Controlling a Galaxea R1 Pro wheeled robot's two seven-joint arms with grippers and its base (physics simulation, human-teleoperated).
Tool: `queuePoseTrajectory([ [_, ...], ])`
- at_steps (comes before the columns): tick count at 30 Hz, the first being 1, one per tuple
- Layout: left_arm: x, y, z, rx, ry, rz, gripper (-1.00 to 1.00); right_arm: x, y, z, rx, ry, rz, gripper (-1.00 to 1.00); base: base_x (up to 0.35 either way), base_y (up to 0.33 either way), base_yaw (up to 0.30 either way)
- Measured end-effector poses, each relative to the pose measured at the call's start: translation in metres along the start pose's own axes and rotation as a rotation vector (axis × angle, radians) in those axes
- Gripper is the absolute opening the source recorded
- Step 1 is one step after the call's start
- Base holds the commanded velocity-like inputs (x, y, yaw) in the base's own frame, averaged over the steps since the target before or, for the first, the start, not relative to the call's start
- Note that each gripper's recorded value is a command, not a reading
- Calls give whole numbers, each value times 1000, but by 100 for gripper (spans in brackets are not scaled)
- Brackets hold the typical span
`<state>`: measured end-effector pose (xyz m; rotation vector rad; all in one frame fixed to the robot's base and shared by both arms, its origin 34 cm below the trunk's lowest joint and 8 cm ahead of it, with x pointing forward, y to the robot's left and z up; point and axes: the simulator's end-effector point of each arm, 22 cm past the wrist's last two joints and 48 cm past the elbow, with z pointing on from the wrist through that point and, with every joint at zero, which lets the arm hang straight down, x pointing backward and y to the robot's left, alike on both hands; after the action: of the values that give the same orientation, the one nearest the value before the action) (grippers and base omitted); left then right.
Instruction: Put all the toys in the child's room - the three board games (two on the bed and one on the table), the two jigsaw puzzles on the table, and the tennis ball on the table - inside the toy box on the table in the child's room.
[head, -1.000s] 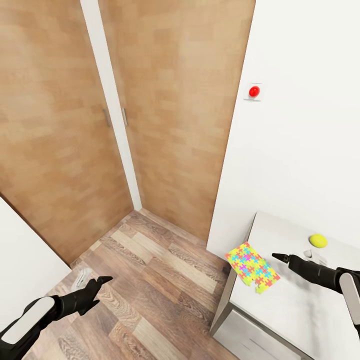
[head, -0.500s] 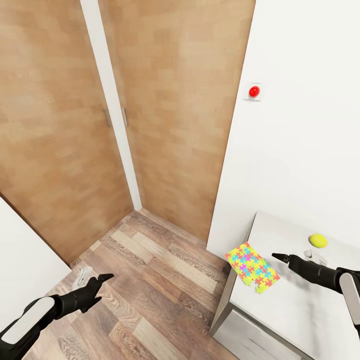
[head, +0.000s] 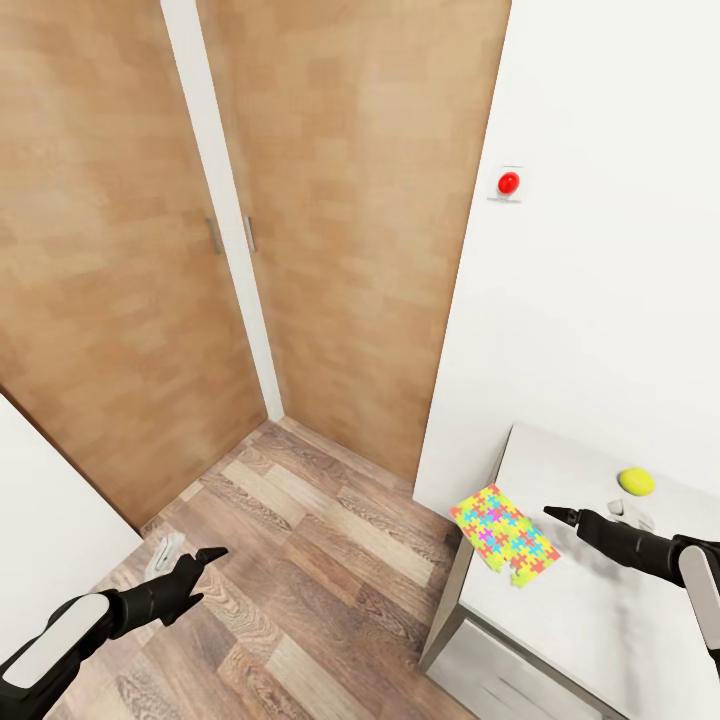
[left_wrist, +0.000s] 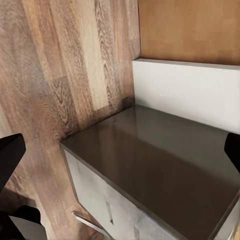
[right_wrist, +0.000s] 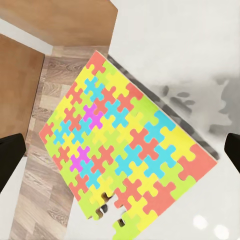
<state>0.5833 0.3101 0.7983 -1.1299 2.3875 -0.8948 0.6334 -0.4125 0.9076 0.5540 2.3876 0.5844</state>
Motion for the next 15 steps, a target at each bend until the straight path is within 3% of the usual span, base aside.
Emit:
queuePoseTrajectory([
  [8, 8, -12, 3, 14, 17, -15, 100, -2, 1, 3, 15, -3, -8, 100, 0, 0, -13],
  [15, 16, -26, 5, 25, 29, -15, 100, -16, 8, -2, 17, -36, -33, 100, 0, 0, -155],
])
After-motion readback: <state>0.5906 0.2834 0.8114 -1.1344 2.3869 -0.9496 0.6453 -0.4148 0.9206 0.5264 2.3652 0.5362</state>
